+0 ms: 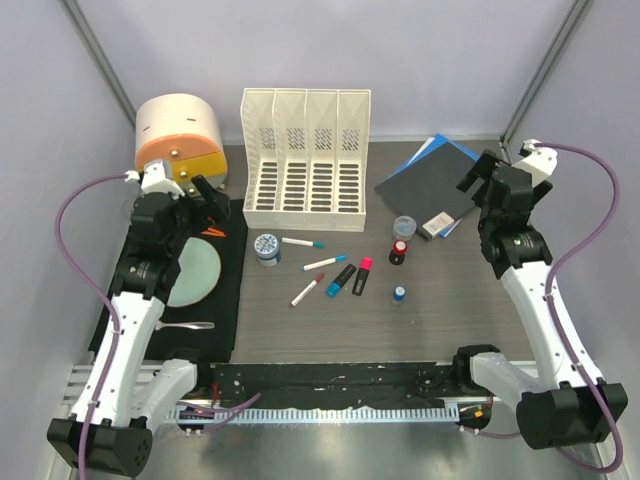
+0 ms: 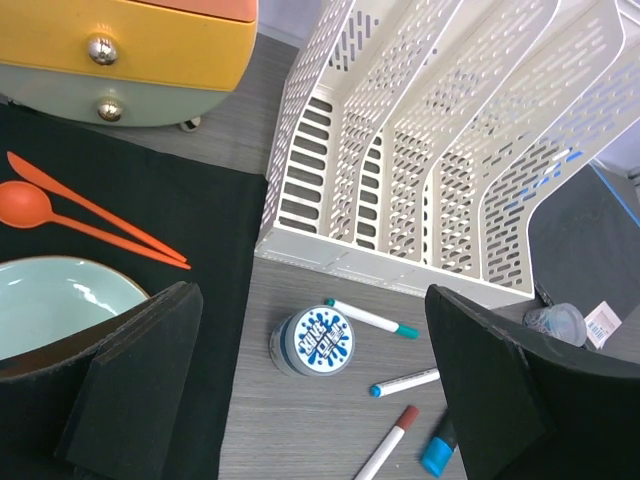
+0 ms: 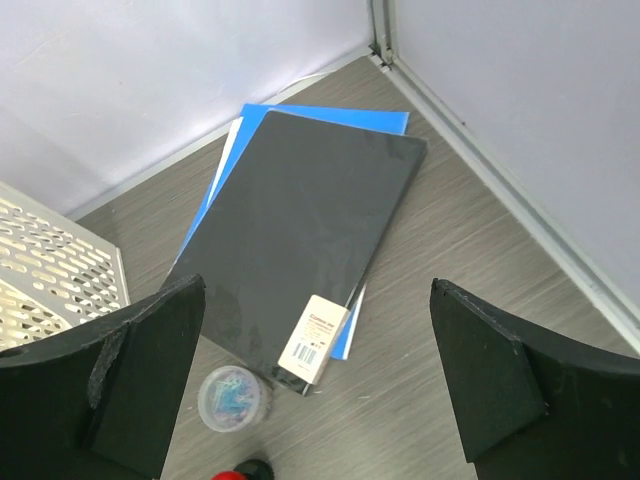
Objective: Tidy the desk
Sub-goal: Pick up the folder from the corner of the board.
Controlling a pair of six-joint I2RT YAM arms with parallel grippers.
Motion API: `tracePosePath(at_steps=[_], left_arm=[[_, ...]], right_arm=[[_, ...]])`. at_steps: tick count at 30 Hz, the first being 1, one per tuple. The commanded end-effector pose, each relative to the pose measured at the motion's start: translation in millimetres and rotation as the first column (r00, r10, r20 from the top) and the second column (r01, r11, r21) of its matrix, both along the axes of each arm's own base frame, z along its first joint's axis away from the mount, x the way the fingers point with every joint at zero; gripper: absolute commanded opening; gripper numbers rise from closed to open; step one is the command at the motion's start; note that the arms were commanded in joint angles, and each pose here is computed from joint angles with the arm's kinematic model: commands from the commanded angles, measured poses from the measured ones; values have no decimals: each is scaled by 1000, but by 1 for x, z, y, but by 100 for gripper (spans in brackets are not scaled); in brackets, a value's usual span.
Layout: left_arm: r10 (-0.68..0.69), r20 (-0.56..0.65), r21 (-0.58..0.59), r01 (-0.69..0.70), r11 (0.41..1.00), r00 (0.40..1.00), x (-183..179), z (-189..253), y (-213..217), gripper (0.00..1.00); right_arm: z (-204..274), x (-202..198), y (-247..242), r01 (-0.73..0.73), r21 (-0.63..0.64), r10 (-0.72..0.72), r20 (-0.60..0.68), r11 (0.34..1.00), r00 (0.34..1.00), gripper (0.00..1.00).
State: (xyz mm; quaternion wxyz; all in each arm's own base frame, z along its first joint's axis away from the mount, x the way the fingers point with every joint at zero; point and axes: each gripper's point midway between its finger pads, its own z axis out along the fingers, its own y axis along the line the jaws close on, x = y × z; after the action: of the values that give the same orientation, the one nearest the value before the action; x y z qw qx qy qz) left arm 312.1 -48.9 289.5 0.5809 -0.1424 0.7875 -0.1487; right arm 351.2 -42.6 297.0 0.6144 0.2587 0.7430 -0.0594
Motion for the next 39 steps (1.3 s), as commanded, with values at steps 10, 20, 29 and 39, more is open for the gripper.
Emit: tracePosePath(at_steps=[10, 20, 29, 39], left_arm=[[189, -171, -94, -207, 974, 967, 3, 4, 18, 100], [-10, -11, -113, 9, 994, 1000, -2, 48, -10, 100], [-199, -5, -114, 197, 974, 980, -11, 70, -39, 100], [-319, -2, -143, 315, 938, 948, -6, 72, -67, 100]], right_arm=[[9, -4, 10, -68, 7, 68, -1, 998, 998, 100], [1, 11, 10, -138, 214, 157, -73, 967, 985, 100], [-37, 10, -15, -95, 455, 145, -75, 886, 987, 100], [-89, 5, -50, -43, 608, 132, -103, 792, 986, 98]])
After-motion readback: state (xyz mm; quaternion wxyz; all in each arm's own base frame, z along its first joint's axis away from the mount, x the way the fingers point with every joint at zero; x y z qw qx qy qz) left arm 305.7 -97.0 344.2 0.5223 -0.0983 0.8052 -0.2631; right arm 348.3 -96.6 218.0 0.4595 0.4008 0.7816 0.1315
